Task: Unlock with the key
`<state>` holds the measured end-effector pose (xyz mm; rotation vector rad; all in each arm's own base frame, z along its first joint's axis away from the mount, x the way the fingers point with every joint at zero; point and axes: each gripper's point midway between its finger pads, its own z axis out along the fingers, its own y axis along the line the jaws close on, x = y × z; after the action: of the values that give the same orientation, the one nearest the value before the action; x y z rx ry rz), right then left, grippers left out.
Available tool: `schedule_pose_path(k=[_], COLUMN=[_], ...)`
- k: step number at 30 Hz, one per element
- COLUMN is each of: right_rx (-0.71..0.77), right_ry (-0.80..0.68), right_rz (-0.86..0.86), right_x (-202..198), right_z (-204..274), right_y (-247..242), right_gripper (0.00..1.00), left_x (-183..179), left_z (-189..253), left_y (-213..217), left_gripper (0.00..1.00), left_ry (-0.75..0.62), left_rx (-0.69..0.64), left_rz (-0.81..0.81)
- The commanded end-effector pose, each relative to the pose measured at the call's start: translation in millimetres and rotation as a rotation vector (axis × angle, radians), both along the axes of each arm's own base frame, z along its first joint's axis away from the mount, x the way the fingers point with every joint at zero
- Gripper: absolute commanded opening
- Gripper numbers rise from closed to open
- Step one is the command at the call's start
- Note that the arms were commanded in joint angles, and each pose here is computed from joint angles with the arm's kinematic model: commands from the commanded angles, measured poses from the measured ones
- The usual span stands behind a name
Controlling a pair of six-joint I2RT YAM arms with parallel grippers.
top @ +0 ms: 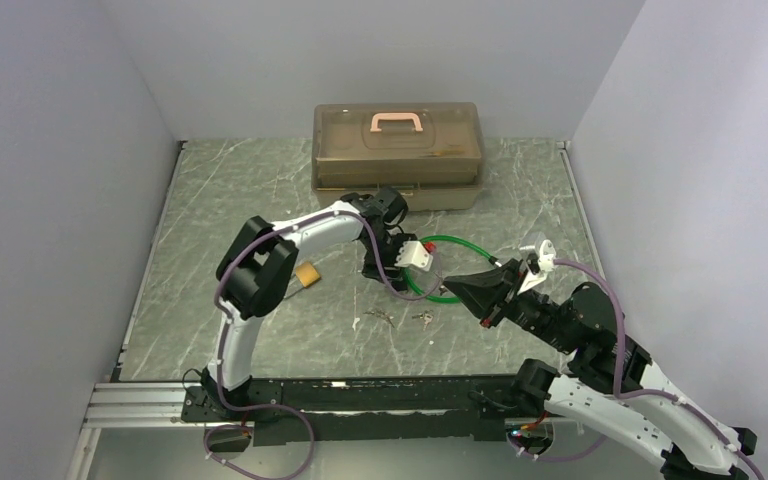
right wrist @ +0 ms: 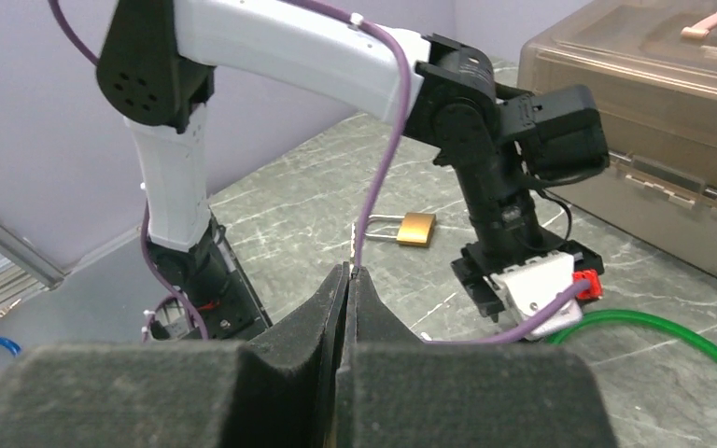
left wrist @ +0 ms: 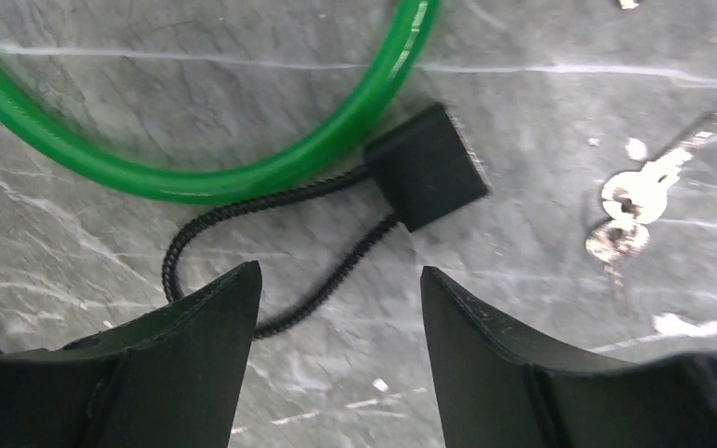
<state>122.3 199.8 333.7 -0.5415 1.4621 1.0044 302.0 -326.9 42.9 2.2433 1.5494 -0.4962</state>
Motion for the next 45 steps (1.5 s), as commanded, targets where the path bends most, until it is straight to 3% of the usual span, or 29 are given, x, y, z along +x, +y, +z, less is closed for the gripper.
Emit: schedule_pose_path(k=[1, 9, 16, 21, 29, 37, 42, 44, 45], right_rx=[0.053, 0.068, 0.073, 0.076, 0.065, 0.054, 0.047, 0.040, 0.036], right_ry=[-0.018, -0.034, -0.043, -0.046, -0.033, -0.005, 0.004, 0.004, 0.005], right_rz=[-0.045, -0.075, -0.076, -0.066, -0.033, -0.006, -0.003, 0.000, 0.000], right_x=[2.7, 2.6, 1.1, -1.3, -1.5, -3.7, -3.2, -2.8, -2.3], right_z=[15.9, 24.9, 31.5, 34.8, 31.3, 27.9, 24.9, 24.3, 24.1], right_y=[-9.6, -19.3, -21.9, -21.9, -12.0, -6.2, -4.4, -3.0, -2.4], right_gripper=[0.00, 0.00, 0.00, 0.00, 0.00, 0.00, 0.00, 0.00, 0.00], left_x=[21.4, 24.5, 15.4, -1.7, -59.5, -64.6, -72.0, -70.2, -68.8], left_z=[-3.1, -25.1, -37.4, -23.1, -22.6, -22.7, -16.1, -2.9, 4.5], left_y=[-12.1, -2.8, 25.3, 66.0, 142.6, 158.5, 168.0, 161.7, 158.3], left_gripper=[0.67, 0.38, 0.08, 0.01, 0.00, 0.05, 0.30, 0.53, 0.56], left_ry=[-0.047, -0.027, 0.038, 0.097, 0.120, 0.072, 0.050, 0.048, 0.046], left_rx=[-0.010, 0.062, 0.150, 0.174, 0.234, 0.262, 0.271, 0.235, 0.214], left_rz=[-0.007, 0.009, 0.149, 0.309, 0.414, 0.446, 0.438, 0.439, 0.441])
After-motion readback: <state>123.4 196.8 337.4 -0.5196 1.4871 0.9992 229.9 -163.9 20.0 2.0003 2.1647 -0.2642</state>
